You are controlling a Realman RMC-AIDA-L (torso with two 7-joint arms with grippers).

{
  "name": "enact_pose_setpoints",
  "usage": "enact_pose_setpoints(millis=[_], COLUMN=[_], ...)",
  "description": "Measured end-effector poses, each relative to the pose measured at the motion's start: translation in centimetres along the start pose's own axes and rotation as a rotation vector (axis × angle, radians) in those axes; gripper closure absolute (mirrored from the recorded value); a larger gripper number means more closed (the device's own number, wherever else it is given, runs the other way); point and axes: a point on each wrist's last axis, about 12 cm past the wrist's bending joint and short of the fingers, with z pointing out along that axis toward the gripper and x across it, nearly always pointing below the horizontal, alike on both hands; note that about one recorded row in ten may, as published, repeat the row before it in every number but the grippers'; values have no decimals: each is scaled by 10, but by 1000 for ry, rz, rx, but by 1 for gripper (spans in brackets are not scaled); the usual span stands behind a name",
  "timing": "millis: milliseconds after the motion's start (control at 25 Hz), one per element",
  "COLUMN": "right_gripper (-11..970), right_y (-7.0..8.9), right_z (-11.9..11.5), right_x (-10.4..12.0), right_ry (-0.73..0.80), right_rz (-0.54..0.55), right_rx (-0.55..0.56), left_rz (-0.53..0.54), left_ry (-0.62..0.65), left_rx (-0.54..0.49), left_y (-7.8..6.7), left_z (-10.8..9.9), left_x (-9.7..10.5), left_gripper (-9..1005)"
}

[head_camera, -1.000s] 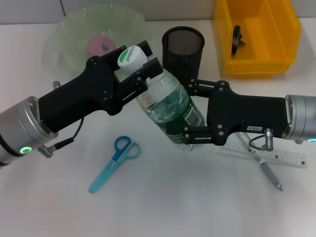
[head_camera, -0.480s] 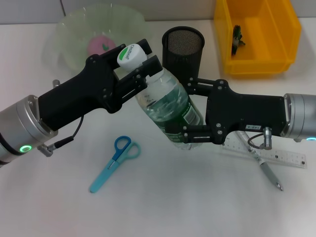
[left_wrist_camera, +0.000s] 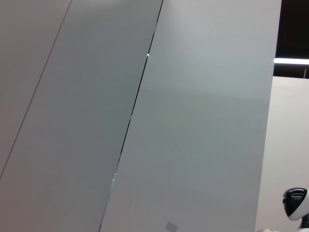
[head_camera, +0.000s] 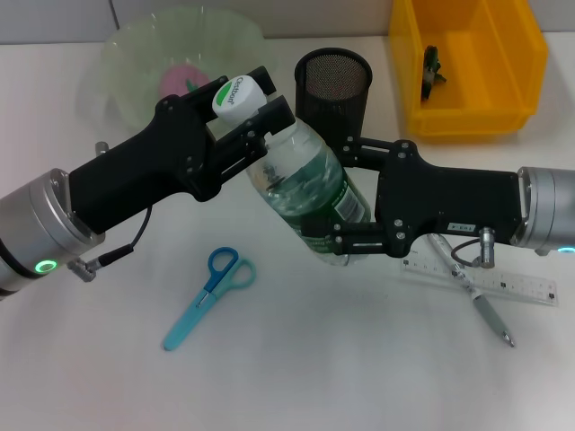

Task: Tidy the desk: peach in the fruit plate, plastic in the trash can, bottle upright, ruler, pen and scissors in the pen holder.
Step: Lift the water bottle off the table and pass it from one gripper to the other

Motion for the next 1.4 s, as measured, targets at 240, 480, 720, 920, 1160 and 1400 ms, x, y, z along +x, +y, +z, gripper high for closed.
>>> enact_pose_setpoints(millis=[240, 480, 720, 920, 1160, 1400], right_gripper=[199, 199, 200, 203, 198, 192], right_y=[-1, -1, -4, -4, -7, -9], right_z=[1, 2, 6, 7, 10, 14], right_x=[1, 1, 0, 0, -3, -4], right_ry=[-20, -21, -17, -17, -12, -4], right_rz=[-3, -5, 5, 6, 33, 36], right_rx=[16, 18, 9, 7, 3, -4], left_rz=[-3, -11, -10, -11, -16, -19], left_ry=[-12, -12, -11, -11, -14, -13], left_rx=[2, 15, 17, 18, 19, 24], left_y=[1, 3, 4, 3, 3, 3], left_z=[2, 5, 6, 6, 6, 6], left_x=[-3, -6, -6, -6, -6, -6], left_gripper=[554, 555, 554, 554, 554, 553])
